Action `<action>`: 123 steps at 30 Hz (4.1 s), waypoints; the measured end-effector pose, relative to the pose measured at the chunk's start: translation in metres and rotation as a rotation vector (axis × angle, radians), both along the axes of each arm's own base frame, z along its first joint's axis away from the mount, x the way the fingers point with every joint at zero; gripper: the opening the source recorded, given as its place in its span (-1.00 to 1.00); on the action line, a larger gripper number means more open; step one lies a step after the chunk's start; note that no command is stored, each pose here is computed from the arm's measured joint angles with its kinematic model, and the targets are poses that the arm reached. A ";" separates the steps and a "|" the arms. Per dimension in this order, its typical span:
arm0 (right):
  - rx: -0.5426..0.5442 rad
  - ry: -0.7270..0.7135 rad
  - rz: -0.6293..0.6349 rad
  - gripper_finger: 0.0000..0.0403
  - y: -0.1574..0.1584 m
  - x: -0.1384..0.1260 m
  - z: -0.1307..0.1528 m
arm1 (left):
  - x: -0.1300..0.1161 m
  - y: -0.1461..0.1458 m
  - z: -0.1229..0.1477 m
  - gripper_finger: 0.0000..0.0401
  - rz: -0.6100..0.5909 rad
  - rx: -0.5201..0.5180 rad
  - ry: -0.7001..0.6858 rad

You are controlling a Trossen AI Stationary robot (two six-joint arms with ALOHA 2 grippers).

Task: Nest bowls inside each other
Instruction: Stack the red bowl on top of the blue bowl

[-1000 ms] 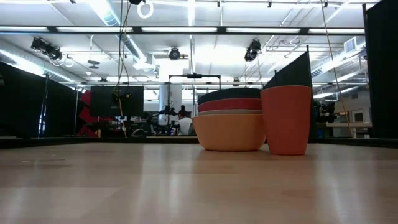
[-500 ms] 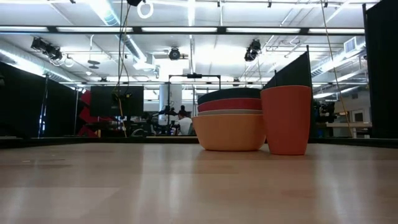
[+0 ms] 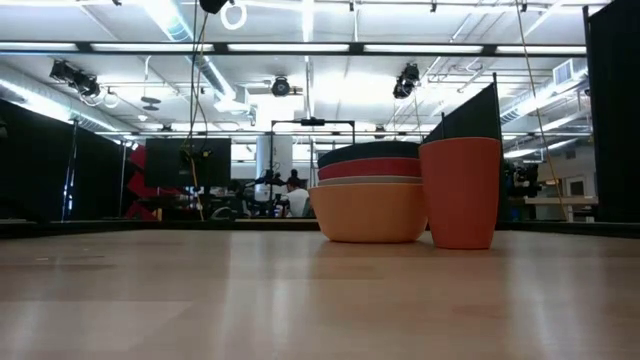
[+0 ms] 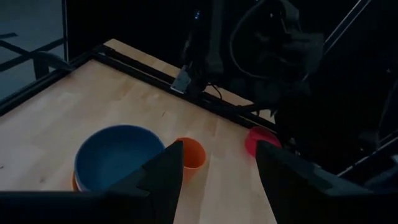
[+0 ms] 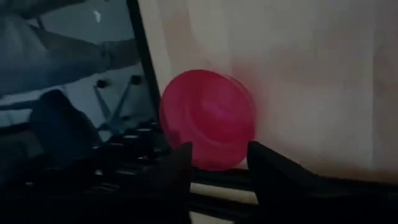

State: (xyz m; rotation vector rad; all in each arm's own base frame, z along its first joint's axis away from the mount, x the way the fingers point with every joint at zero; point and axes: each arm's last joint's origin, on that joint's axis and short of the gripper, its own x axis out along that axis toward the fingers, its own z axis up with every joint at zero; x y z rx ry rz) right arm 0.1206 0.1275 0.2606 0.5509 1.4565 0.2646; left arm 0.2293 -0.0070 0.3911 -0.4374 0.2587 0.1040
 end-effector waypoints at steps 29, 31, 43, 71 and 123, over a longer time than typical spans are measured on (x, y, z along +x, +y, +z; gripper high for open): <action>-0.083 0.110 0.070 0.00 0.021 0.018 -0.063 | 0.000 0.000 0.000 -0.06 0.013 -0.024 -0.001; -0.077 0.106 0.075 0.00 0.024 0.021 -0.066 | 0.000 0.000 0.000 -0.06 0.013 -0.024 -0.001; -0.120 0.174 0.120 -0.02 0.037 0.025 -0.088 | 0.000 0.000 0.000 -0.06 0.016 -0.043 -0.002; -0.196 0.204 0.119 -1.00 0.041 0.030 -0.106 | 0.000 0.000 0.000 -0.06 0.007 -0.050 -0.002; 0.057 -0.873 -0.774 -1.00 -0.145 0.087 0.032 | 0.000 0.000 0.000 -0.06 0.006 -0.045 -0.001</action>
